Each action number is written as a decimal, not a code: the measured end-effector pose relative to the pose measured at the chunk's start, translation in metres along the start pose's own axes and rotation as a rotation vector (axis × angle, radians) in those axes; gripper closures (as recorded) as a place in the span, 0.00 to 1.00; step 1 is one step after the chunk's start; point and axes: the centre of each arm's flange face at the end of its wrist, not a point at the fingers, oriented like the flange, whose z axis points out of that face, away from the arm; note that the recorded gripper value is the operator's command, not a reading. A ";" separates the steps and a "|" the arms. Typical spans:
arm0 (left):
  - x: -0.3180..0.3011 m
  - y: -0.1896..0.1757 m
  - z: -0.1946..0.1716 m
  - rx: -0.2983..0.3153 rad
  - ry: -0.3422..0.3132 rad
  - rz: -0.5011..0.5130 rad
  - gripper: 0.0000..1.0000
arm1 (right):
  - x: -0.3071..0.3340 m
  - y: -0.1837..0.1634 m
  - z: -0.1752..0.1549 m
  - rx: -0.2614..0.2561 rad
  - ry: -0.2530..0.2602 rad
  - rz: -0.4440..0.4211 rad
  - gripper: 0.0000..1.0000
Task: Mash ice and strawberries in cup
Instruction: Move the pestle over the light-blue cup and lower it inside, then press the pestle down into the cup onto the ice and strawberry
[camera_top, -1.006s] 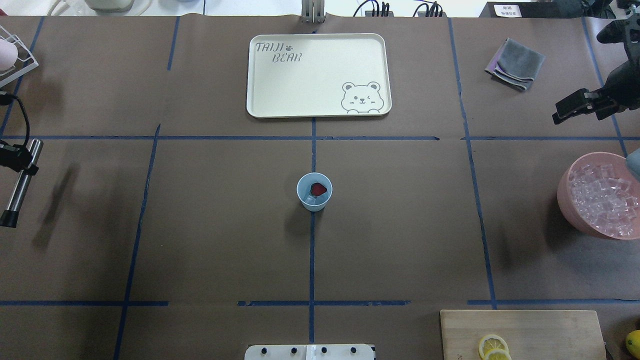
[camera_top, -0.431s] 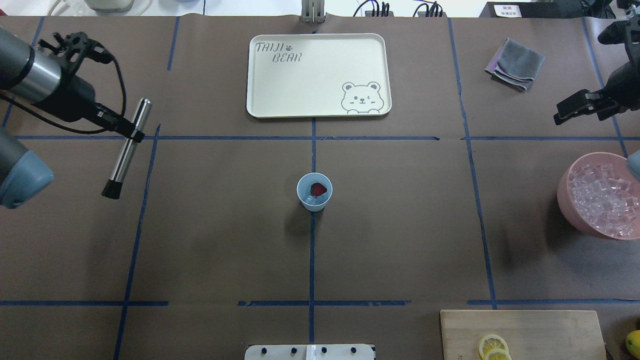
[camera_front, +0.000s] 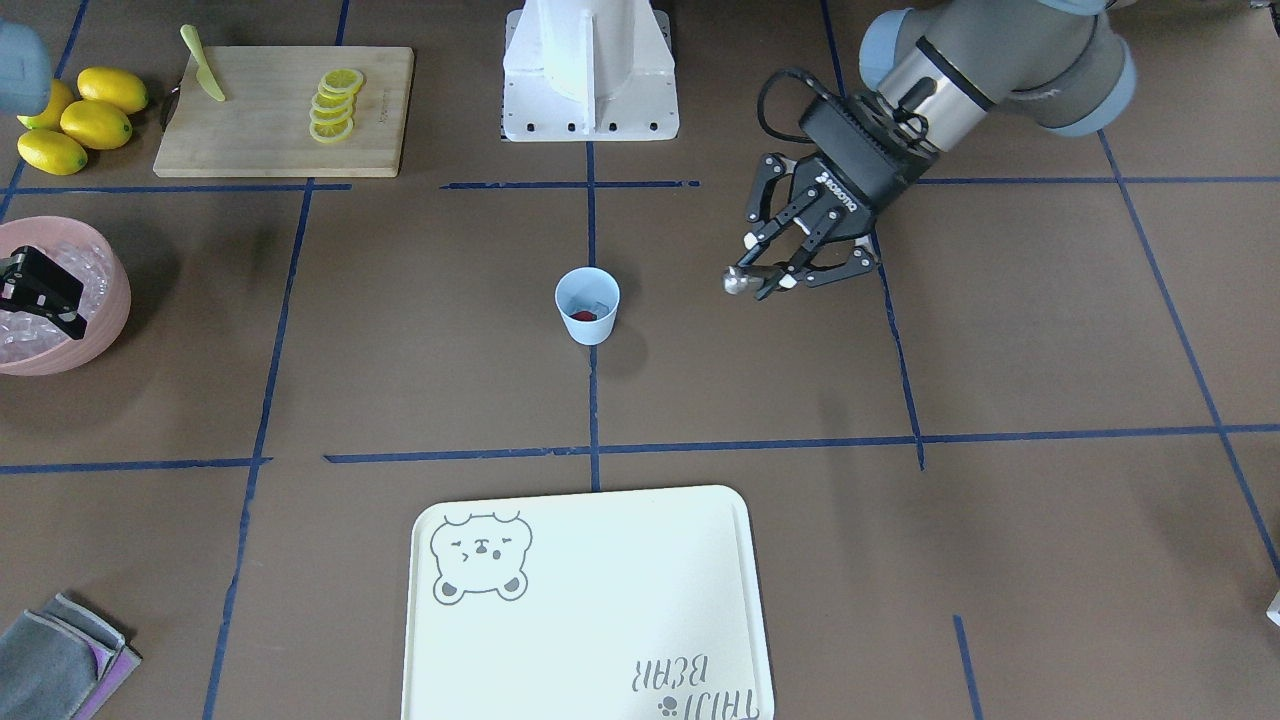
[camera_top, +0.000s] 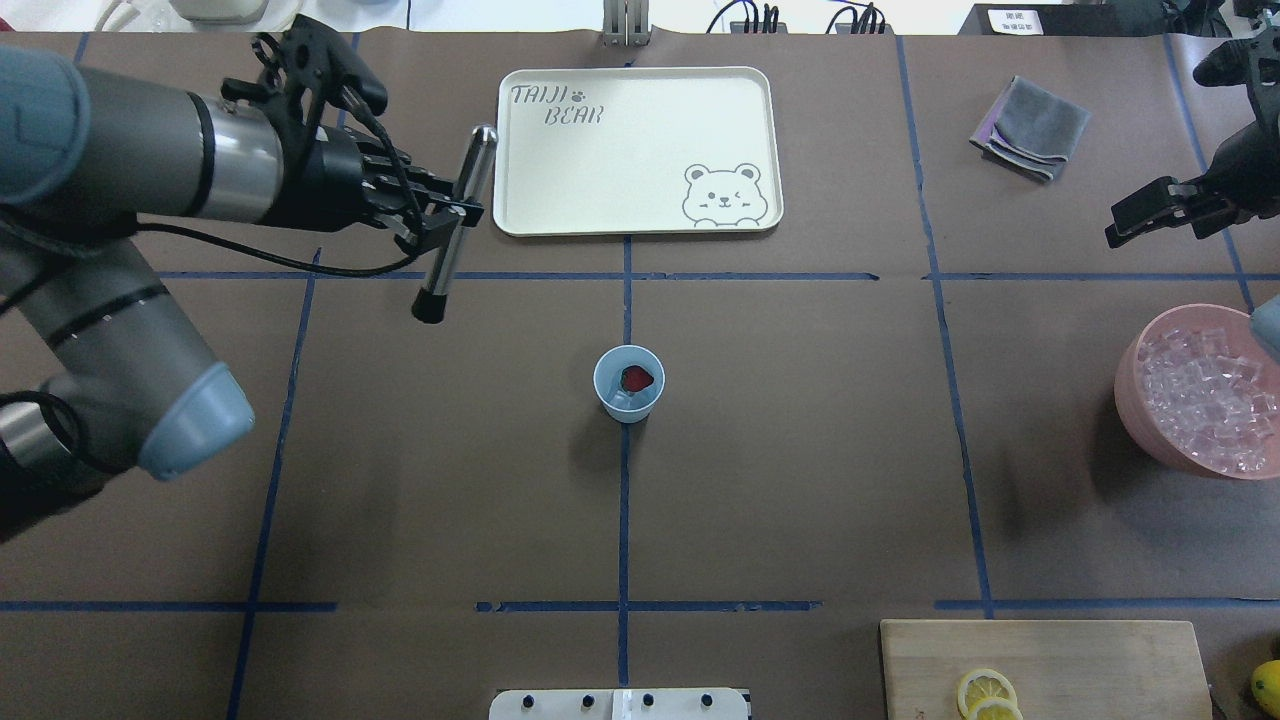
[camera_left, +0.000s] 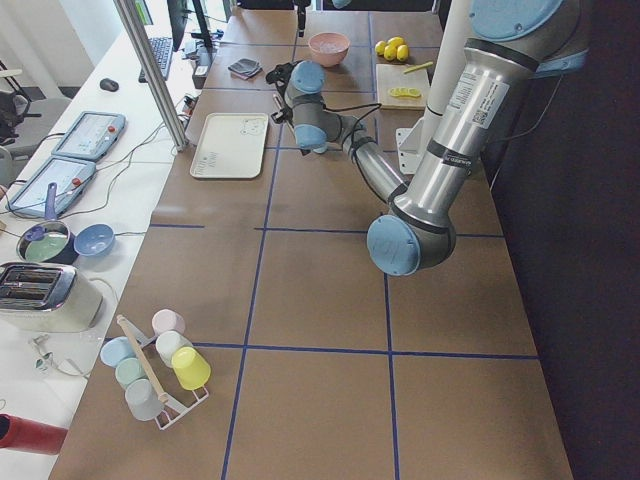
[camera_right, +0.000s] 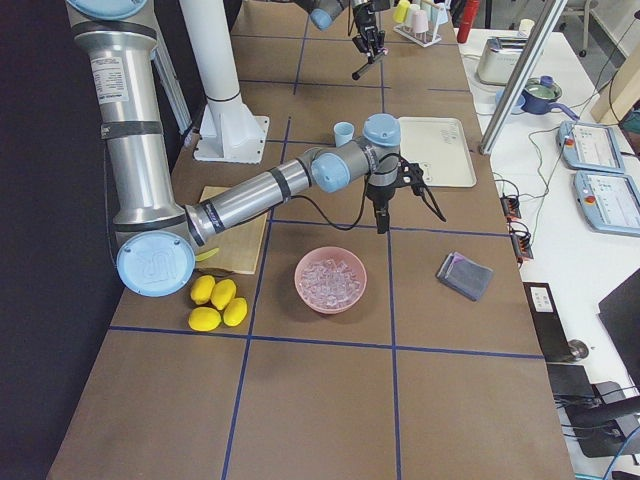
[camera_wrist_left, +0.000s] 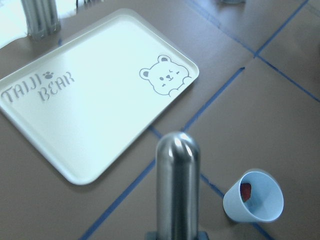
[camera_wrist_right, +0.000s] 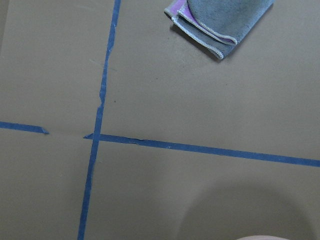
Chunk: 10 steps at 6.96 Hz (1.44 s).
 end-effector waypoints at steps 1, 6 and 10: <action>0.042 0.006 0.020 0.147 -0.035 0.023 1.00 | 0.000 0.000 0.000 0.000 -0.001 0.001 0.00; 0.132 0.054 0.093 0.468 -0.084 -0.035 1.00 | -0.001 0.001 -0.002 0.002 -0.003 0.005 0.00; 0.145 0.077 0.099 0.471 -0.066 0.008 1.00 | -0.003 0.001 -0.003 0.004 -0.006 0.004 0.00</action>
